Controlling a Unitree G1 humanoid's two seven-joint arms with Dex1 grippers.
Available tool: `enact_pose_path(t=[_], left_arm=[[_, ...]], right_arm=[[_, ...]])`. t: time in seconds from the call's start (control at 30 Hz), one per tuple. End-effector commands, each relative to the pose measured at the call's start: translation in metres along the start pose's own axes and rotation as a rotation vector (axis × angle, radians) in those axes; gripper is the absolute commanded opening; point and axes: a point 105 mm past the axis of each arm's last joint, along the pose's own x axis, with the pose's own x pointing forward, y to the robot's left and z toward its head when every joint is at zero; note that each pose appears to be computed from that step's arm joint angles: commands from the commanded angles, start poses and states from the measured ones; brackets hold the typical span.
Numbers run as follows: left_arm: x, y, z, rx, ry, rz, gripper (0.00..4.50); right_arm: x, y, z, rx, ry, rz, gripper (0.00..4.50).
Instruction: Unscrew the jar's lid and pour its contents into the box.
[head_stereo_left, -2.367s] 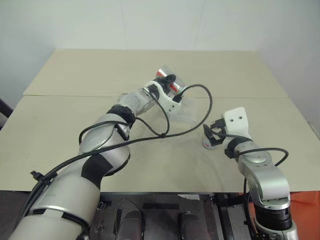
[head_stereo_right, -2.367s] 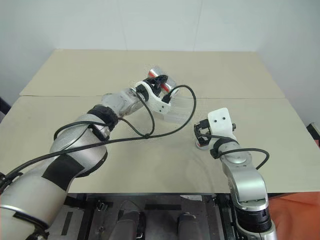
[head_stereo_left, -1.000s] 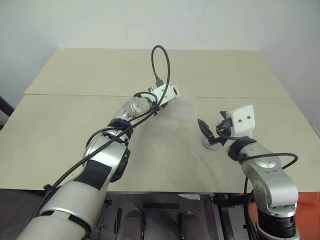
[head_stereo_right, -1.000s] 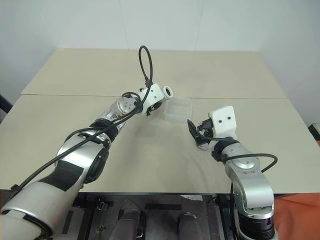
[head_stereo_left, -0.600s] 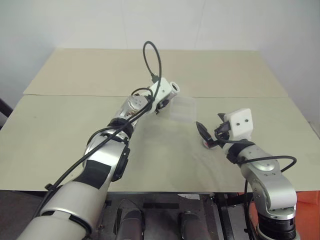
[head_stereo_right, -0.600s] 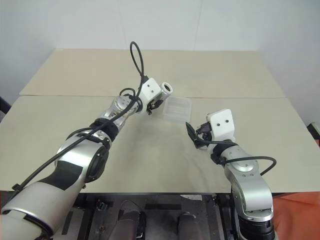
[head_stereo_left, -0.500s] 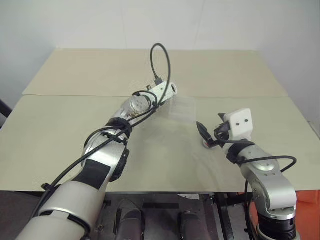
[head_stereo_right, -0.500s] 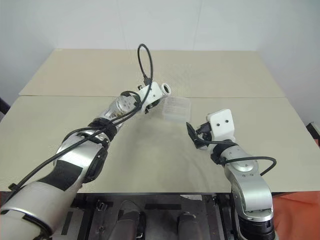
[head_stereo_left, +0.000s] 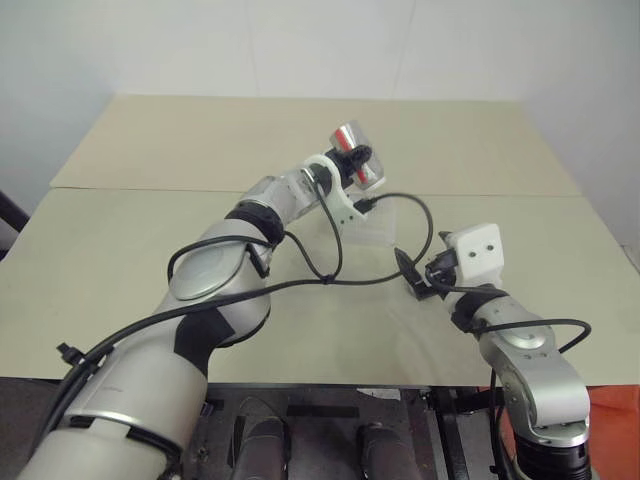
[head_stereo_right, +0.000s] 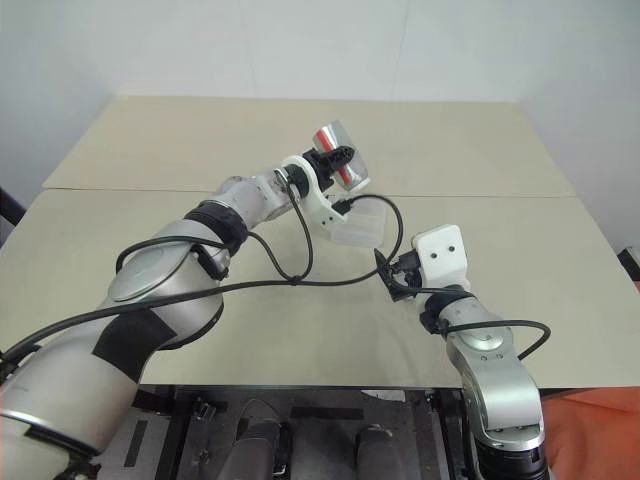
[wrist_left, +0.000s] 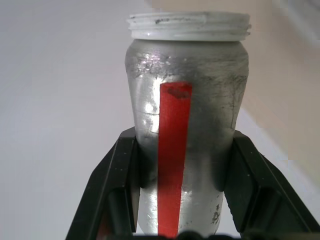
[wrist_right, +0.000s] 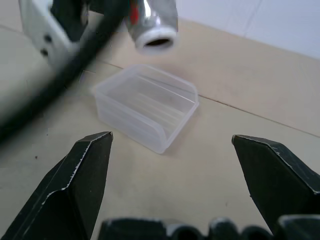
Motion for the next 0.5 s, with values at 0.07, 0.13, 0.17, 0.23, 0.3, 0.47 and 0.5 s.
enact_pose_path(t=[0.07, 0.13, 0.17, 0.23, 0.3, 0.47, 0.5], left_arm=[[0.004, 0.022, -0.011, 0.097, 0.024, 0.042, 1.92], [0.005, 0.021, -0.011, 0.091, 0.027, 0.028, 1.92], [0.005, 0.02, -0.011, 0.096, 0.028, 0.024, 1.92], [0.005, 0.02, -0.012, 0.086, 0.029, 0.023, 1.92], [0.004, 0.02, -0.012, 0.069, 0.032, 0.024, 1.92], [0.001, 0.012, -0.022, -0.391, 0.126, 0.023, 1.92], [0.0, 0.009, -0.025, -0.555, 0.153, 0.029, 1.92]], right_arm=[[-0.008, -0.003, 0.015, -0.015, -0.057, -0.038, 4.44], [-0.01, -0.004, 0.013, -0.012, -0.051, -0.048, 4.44], [-0.01, -0.004, 0.013, -0.012, -0.05, -0.051, 4.44], [-0.011, -0.005, 0.012, -0.012, -0.047, -0.056, 4.44], [-0.012, -0.005, 0.012, -0.009, -0.044, -0.06, 4.44], [-0.01, -0.004, 0.011, -0.025, -0.04, -0.052, 4.44], [-0.01, -0.004, 0.012, -0.024, -0.043, -0.052, 4.44]])
